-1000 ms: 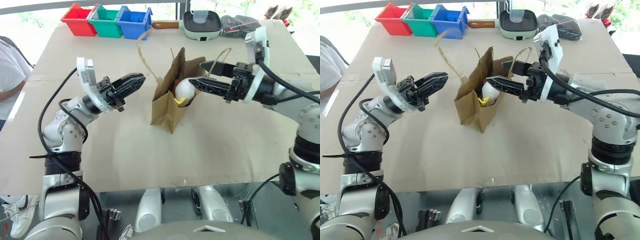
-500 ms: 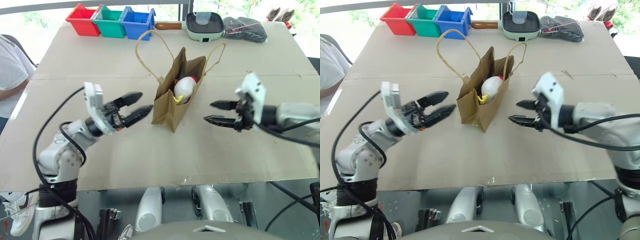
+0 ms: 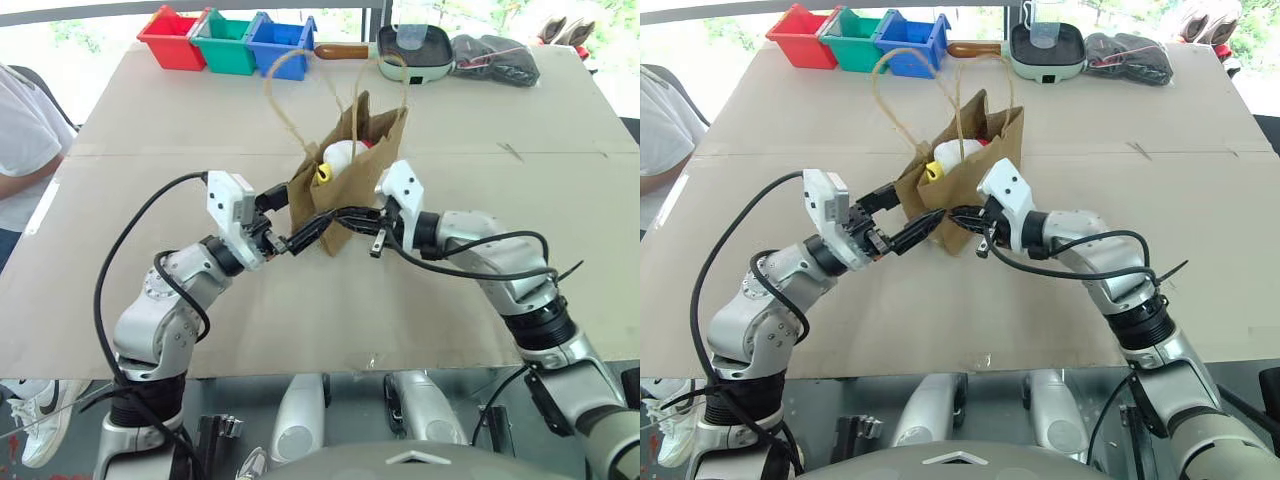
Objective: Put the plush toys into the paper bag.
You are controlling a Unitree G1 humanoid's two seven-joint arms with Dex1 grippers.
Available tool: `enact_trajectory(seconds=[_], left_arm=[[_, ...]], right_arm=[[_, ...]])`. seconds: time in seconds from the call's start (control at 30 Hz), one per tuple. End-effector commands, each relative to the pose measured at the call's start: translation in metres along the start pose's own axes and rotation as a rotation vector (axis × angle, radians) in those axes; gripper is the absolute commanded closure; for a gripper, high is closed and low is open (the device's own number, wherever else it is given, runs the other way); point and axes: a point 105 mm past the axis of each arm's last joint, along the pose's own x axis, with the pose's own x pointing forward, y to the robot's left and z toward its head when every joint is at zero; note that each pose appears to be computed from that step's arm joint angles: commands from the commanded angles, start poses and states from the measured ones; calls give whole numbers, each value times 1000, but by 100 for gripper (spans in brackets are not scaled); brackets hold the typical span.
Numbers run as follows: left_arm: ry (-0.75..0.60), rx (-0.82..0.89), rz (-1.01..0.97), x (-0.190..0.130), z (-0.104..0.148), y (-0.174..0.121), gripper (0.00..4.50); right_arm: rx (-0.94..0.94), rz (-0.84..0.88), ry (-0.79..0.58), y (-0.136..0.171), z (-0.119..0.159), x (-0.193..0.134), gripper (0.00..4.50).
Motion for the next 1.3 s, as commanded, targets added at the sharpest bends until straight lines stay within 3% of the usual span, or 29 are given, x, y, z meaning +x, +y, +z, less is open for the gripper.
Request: enact_trajectory(seconds=[0.03,0.13,0.27,0.3,0.37,0.4,0.43,0.5,0.57,0.7,0.73,0.9,1.07,1.3], left_arm=[[-62,69,78,5,13,4,0],[-70,65,103,10,13,8,0],[-80,50,114,13,11,10,102],[-82,56,109,13,11,10,171],[-84,62,97,12,10,13,261],[-89,64,83,12,10,13,282],[-98,65,68,11,12,13,352],[-110,74,41,9,15,15,444],[-125,68,-56,5,21,18,448],[-112,119,-324,2,37,29,450],[-103,137,-377,3,39,33,450],[-20,166,-590,14,33,49,450],[107,227,-643,27,12,67,450],[94,199,-616,35,10,73,450]], right_arm=[[-51,13,-65,2,19,5,447],[-54,16,-64,2,18,6,447],[-62,12,-67,2,18,5,450],[-73,11,-70,3,19,3,450],[-101,-11,-91,2,23,-2,450],[-129,-31,-95,1,24,-5,450],[-163,-51,-98,0,25,-8,450],[-190,-63,-107,0,27,-15,450],[-177,-74,-140,0,33,-31,450],[-201,-100,-125,3,32,-68,286],[-202,-102,-115,4,31,-75,227],[-196,-133,-67,14,21,-104,19],[-205,-209,-6,19,11,-125,19],[-225,-301,103,14,5,-174,19]])
